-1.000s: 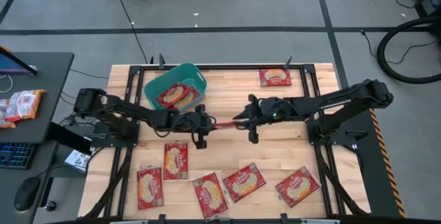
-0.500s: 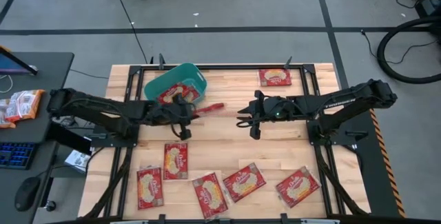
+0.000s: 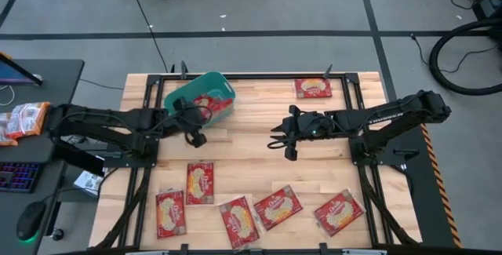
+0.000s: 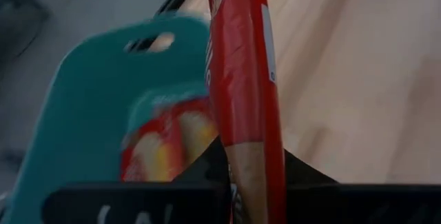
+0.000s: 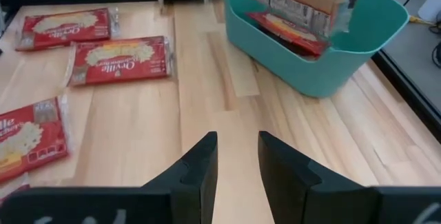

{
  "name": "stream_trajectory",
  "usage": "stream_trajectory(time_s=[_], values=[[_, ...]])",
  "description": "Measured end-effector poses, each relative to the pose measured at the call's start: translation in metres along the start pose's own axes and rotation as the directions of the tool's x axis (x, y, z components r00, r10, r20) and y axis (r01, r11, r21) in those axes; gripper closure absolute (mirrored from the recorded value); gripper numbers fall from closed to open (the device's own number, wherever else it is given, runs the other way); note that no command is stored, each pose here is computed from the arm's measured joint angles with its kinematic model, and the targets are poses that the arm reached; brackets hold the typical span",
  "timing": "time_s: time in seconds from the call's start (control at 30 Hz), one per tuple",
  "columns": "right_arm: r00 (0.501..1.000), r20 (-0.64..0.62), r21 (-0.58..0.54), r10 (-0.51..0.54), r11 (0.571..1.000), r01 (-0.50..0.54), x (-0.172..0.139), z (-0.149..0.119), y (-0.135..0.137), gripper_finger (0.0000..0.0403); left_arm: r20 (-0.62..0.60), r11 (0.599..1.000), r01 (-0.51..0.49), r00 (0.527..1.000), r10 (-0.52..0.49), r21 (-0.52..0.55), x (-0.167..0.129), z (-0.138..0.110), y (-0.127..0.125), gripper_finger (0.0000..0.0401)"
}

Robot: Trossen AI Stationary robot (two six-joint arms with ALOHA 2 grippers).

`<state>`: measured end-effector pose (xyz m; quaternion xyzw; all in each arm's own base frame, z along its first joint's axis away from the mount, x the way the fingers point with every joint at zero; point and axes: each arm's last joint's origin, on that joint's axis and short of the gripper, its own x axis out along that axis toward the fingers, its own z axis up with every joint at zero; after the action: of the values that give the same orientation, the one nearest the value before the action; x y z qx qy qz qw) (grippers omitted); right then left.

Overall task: Sort popcorn bags into baskets
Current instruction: Put the popcorn bag into the bin

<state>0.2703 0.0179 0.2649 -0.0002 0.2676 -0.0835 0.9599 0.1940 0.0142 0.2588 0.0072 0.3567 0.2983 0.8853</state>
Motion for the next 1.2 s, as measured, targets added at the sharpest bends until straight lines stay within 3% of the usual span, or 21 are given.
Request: stream_trajectory(time_s=[0.23, 0.43, 0.7, 0.93, 1.2], values=[[1.0, 0.002, -0.02, 0.01, 1.0, -0.01, 0.0, 0.0, 0.002, 0.0293, -0.08, 0.983, -0.169, 0.981, 0.175, 0.075, 0.0, -0.012, 0.009, 0.0363], [1.0, 0.007, -0.03, 0.013, 0.999, -0.012, 0.0, 0.001, 0.002, 0.0293, -0.091, 0.96, -0.197, 0.972, 0.218, 0.199, 0.004, -0.02, 0.01, 0.0362], [1.0, 0.008, -0.052, 0.03, 0.998, -0.029, 0.0, 0.001, 0.003, 0.0293, -0.064, 0.89, -0.258, 0.951, 0.303, 0.375, 0.016, -0.036, 0.008, 0.0362], [0.999, 0.012, -0.053, 0.038, 0.998, -0.037, 0.0, 0.001, 0.003, 0.0293, -0.08, 0.879, -0.292, 0.935, 0.345, 0.377, 0.024, -0.04, 0.016, 0.0354], [0.999, 0.014, -0.037, 0.04, 0.999, -0.039, 0.0, 0.001, 0.003, 0.0293, -0.133, 0.89, -0.285, 0.928, 0.349, 0.355, 0.032, -0.038, 0.031, 0.0297]])
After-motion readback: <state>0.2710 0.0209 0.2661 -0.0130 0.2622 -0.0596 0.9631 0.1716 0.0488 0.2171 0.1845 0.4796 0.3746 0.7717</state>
